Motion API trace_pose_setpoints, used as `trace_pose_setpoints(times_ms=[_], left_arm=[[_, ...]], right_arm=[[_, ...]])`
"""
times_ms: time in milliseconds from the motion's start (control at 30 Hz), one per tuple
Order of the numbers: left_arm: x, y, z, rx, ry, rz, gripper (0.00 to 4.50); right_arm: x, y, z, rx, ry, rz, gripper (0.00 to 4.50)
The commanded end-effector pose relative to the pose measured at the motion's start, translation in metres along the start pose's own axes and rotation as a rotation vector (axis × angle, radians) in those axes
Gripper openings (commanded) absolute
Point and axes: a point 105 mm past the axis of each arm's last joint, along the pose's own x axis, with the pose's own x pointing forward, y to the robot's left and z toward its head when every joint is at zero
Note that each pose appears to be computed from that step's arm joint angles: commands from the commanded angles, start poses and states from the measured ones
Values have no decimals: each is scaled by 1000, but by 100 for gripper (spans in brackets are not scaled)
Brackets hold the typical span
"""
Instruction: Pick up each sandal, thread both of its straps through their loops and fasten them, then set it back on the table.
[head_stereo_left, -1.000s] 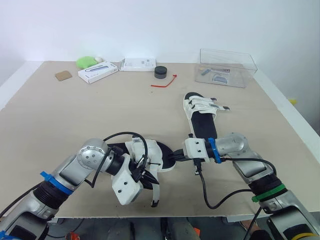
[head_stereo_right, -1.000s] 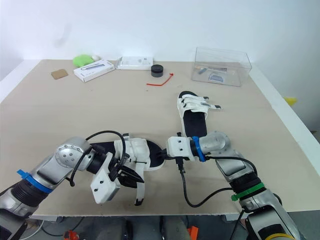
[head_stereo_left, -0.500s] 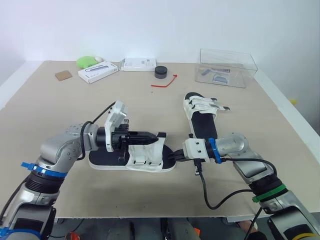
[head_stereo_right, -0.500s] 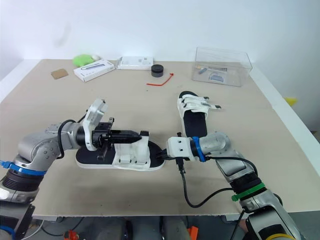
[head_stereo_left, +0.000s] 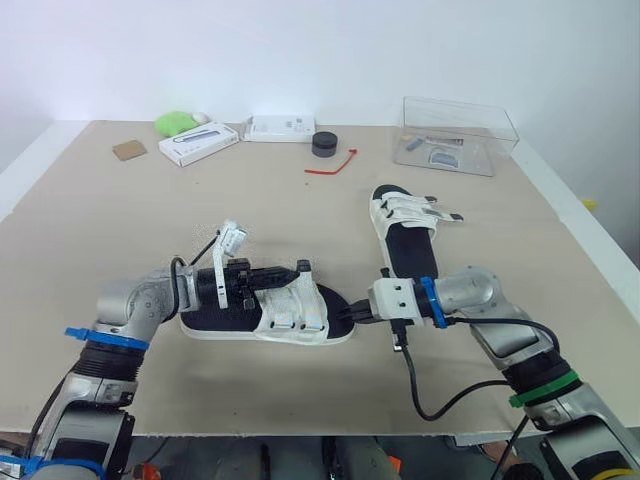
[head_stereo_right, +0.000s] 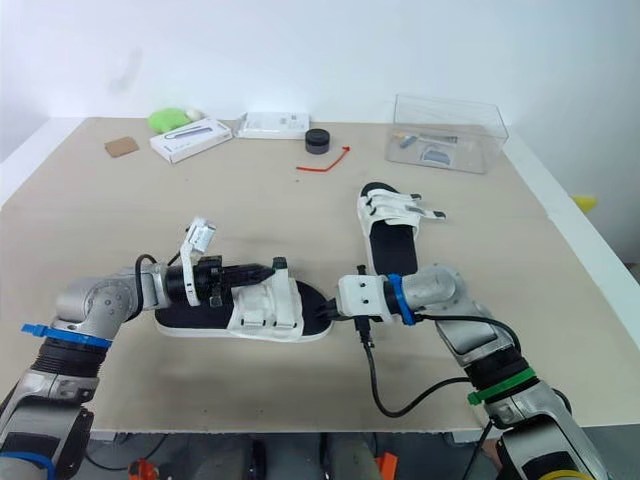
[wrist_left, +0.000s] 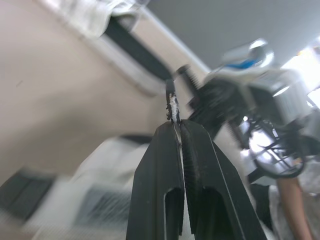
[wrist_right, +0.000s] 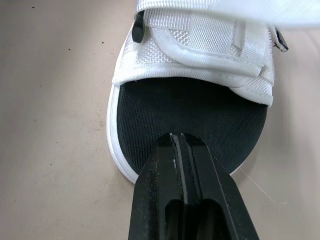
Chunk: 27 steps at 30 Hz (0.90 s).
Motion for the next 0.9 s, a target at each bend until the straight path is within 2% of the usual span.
trace_pose_setpoints(times_ms=[33, 267, 400, 433, 467, 600, 633, 733, 800, 900], left_arm=[[0, 7, 1, 58, 17, 37, 16], [3, 28, -5, 138, 82, 133, 16], [-2, 35, 4, 194, 81, 163, 16], [-2, 35, 6, 212, 81, 156, 53], [-2, 34, 8, 234, 85, 150, 68], [-7, 34, 18, 297, 91, 144, 219], [-9, 35, 19, 308, 93, 149, 219], [-19, 39, 27, 373, 112, 175, 368], [-36, 41, 41, 458, 117, 207, 440], [-63, 32, 62, 575, 109, 219, 440]], right_arm=[[-4, 13, -25, 65, 107, 37, 0], [-3, 12, -25, 66, 104, 34, 0], [-3, 13, -26, 66, 108, 33, 0], [-3, 14, -26, 67, 108, 33, 0], [-3, 14, -26, 67, 107, 34, 0], [-2, 13, -26, 67, 107, 33, 0], [-2, 13, -26, 67, 106, 33, 0], [-2, 12, -26, 65, 105, 32, 0], [-2, 11, -25, 73, 96, 24, 0], [-7, 8, -20, 144, 56, 5, 0]])
